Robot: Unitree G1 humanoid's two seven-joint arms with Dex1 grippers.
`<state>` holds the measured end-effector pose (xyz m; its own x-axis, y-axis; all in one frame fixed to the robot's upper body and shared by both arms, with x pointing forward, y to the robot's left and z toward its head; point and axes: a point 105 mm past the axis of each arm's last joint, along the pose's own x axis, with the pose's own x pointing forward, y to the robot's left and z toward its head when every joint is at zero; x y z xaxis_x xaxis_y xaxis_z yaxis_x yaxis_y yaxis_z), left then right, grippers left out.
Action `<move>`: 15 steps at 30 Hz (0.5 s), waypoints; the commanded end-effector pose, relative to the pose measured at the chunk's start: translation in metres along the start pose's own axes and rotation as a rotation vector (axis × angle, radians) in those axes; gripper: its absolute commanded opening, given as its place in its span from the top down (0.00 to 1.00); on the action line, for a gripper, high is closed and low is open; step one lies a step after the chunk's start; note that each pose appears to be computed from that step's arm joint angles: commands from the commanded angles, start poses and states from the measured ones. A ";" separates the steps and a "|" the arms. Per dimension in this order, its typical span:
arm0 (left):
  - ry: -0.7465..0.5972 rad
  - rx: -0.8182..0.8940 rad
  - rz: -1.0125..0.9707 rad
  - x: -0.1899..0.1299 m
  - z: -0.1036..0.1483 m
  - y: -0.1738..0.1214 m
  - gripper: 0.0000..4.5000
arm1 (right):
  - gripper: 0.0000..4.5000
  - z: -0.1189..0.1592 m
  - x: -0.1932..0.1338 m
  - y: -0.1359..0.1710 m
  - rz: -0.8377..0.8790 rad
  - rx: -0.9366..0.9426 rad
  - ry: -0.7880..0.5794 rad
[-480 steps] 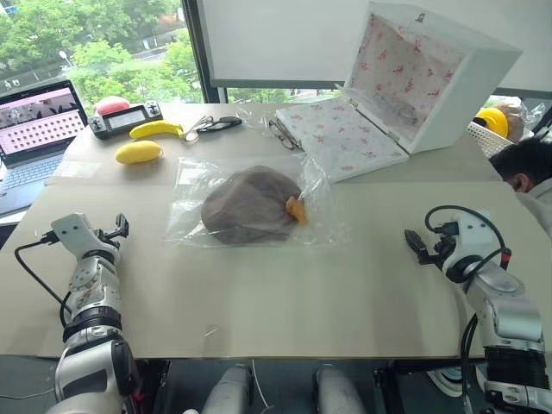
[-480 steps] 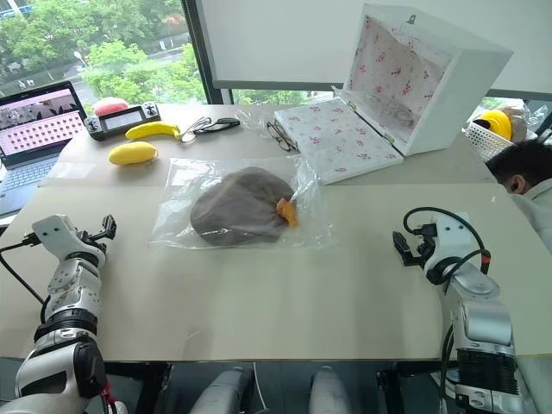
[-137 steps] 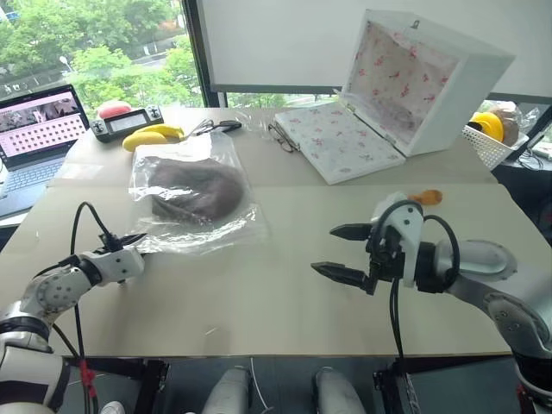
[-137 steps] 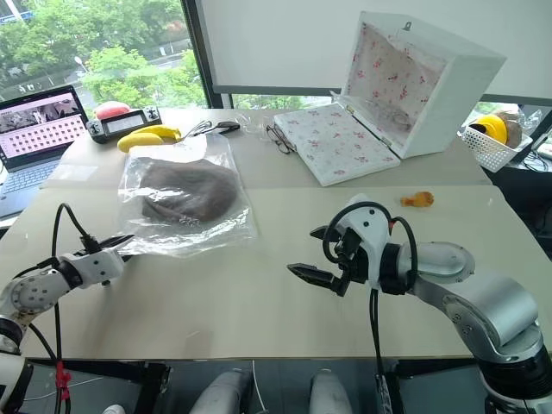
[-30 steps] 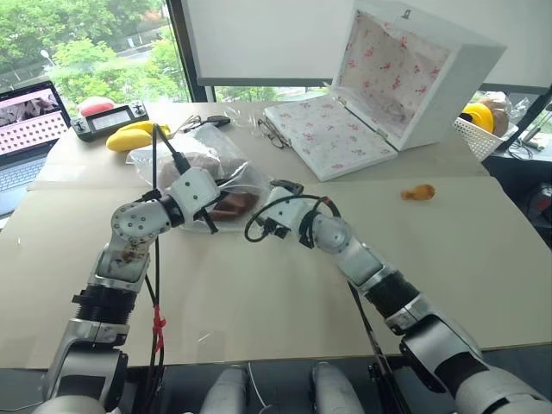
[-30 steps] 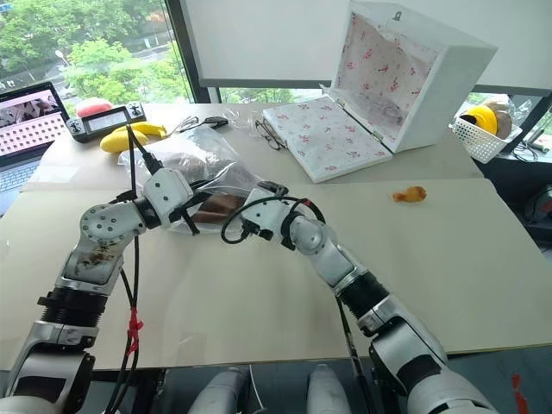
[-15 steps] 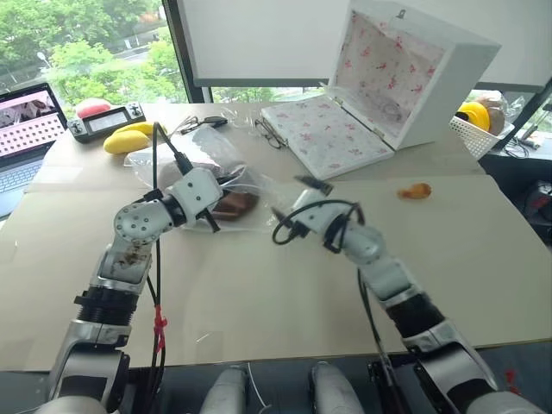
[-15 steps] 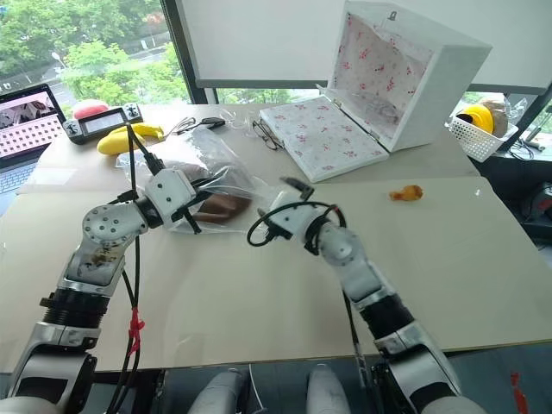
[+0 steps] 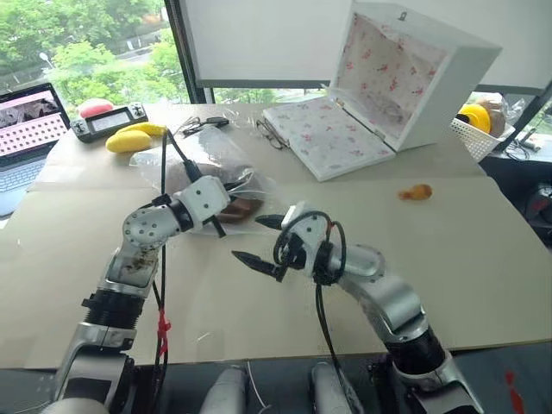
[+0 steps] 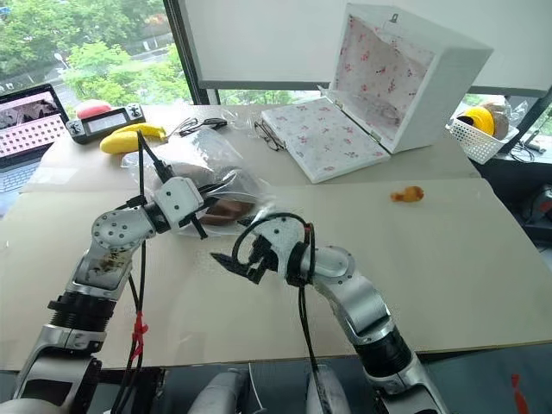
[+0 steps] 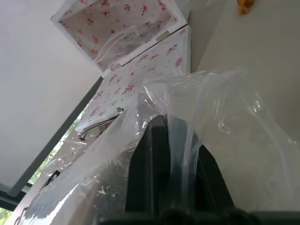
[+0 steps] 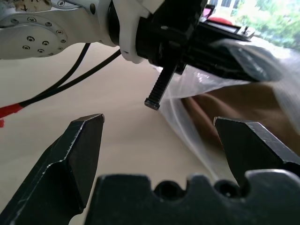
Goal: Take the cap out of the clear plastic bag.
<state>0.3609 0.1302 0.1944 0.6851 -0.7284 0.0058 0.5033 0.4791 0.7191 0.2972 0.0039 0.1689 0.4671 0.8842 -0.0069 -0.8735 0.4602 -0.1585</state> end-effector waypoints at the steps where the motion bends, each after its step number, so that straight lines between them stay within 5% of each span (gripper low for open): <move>1: -0.042 0.060 0.026 0.000 0.014 0.011 0.99 | 0.00 0.004 0.002 -0.024 -0.088 0.086 -0.053; 10: -0.044 0.066 0.038 -0.001 0.015 0.011 0.99 | 0.00 -0.008 0.020 -0.045 -0.148 0.057 -0.039; 15: -0.033 0.070 0.039 -0.002 0.012 0.011 0.99 | 0.00 -0.006 0.044 -0.044 -0.187 -0.410 0.014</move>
<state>0.3610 0.1307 0.1955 0.6895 -0.7243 0.0087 0.4860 0.4715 0.7359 0.3570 0.0104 0.1547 0.6189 0.7853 -0.0135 -0.7478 0.5839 -0.3162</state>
